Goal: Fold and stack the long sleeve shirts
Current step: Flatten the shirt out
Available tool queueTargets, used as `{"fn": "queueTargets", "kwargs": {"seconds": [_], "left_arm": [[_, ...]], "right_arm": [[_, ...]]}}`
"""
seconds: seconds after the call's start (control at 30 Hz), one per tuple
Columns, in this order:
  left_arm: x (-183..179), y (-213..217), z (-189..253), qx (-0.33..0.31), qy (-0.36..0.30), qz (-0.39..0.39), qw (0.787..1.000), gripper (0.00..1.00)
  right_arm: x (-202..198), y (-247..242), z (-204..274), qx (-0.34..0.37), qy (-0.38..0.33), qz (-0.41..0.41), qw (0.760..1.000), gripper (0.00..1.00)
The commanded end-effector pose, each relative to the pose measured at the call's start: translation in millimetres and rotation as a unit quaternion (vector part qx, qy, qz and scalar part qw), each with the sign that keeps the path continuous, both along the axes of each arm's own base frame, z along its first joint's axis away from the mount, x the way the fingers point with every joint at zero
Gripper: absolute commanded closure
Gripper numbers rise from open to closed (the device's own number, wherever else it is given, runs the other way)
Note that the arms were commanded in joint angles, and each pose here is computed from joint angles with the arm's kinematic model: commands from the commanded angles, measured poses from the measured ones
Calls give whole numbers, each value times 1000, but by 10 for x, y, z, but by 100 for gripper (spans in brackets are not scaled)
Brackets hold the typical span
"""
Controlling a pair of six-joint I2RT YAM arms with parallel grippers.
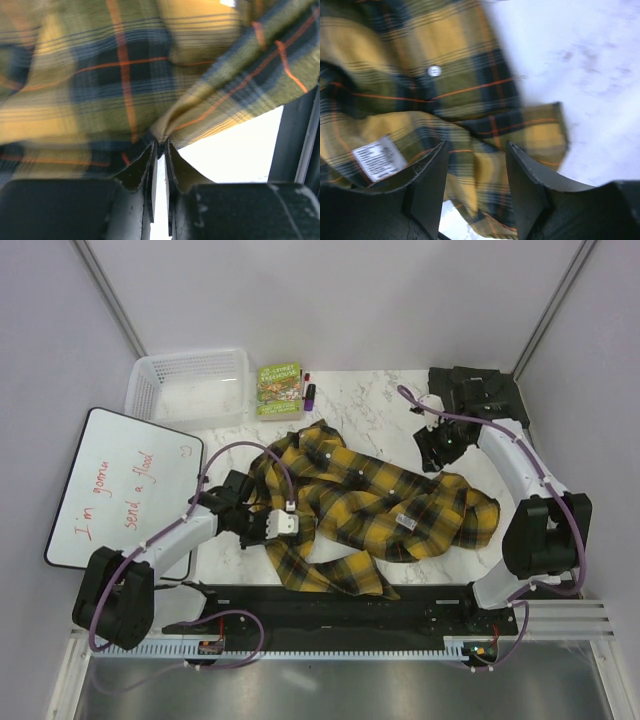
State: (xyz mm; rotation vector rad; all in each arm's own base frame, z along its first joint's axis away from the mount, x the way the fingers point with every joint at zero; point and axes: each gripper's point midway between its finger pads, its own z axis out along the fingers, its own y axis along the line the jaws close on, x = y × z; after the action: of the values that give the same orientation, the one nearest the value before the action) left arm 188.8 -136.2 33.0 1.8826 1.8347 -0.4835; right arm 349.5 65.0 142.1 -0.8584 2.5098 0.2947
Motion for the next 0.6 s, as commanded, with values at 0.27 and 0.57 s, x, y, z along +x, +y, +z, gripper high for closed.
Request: {"fn": "queueTargets", "kwargs": {"seconds": [0.27, 0.57], "left_arm": [[984, 430, 735, -136, 91, 327, 931, 47], [1046, 559, 327, -110, 235, 499, 827, 27]], "right_arm": [[-818, 610, -1030, -29, 153, 108, 982, 55], [-1437, 1178, -1102, 3, 204, 207, 957, 63]]}}
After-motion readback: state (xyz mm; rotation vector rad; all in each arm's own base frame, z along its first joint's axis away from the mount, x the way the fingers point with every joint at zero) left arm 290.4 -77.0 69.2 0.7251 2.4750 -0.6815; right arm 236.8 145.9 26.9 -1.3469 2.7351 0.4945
